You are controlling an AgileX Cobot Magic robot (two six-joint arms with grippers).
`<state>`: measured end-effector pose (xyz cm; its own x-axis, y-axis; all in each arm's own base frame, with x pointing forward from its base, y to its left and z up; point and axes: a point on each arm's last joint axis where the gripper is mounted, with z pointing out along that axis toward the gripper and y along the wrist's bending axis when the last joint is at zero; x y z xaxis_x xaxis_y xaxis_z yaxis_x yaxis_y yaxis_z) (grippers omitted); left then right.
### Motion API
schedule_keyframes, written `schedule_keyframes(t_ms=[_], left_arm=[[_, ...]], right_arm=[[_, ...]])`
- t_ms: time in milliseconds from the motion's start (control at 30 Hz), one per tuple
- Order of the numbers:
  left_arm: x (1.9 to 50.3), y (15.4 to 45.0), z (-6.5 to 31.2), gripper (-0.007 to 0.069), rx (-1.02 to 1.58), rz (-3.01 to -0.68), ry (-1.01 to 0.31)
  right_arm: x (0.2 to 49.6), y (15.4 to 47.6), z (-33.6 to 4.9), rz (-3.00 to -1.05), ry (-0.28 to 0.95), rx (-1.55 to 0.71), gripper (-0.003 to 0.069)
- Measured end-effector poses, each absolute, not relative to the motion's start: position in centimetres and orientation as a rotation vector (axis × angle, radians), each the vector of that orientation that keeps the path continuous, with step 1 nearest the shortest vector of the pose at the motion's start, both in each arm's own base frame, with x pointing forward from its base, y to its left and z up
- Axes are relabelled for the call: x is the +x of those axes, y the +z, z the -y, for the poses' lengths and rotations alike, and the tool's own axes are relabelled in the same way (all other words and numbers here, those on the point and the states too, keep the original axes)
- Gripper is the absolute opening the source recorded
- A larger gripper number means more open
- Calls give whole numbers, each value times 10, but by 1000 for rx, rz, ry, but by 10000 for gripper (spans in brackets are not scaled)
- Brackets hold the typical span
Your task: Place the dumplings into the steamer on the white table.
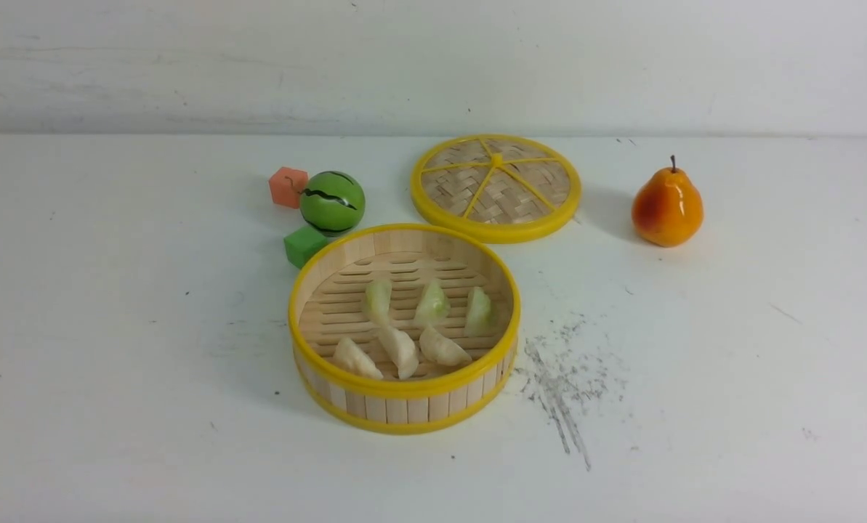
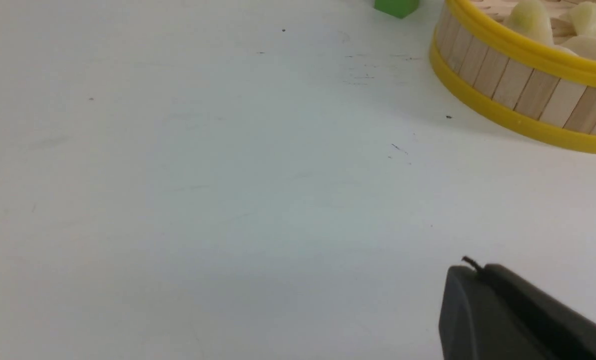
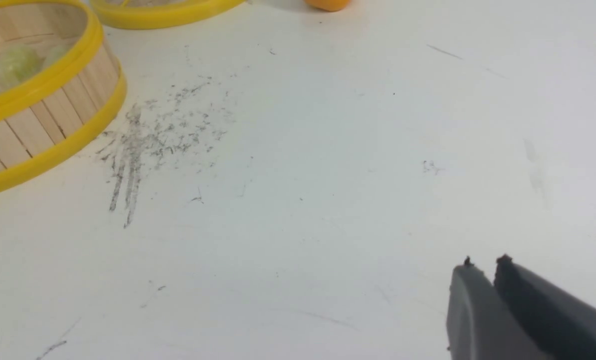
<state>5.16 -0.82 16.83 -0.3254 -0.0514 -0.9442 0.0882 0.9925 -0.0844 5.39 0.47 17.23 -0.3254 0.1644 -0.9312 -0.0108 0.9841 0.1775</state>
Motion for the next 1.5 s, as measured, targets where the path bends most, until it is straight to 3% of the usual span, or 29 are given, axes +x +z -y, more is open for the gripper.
schedule_keyframes(t_ms=[1500], left_arm=[[52,168,8,-14,35,-1897,-129]], right_arm=[[54,172,-5,-1896,177,111,118]])
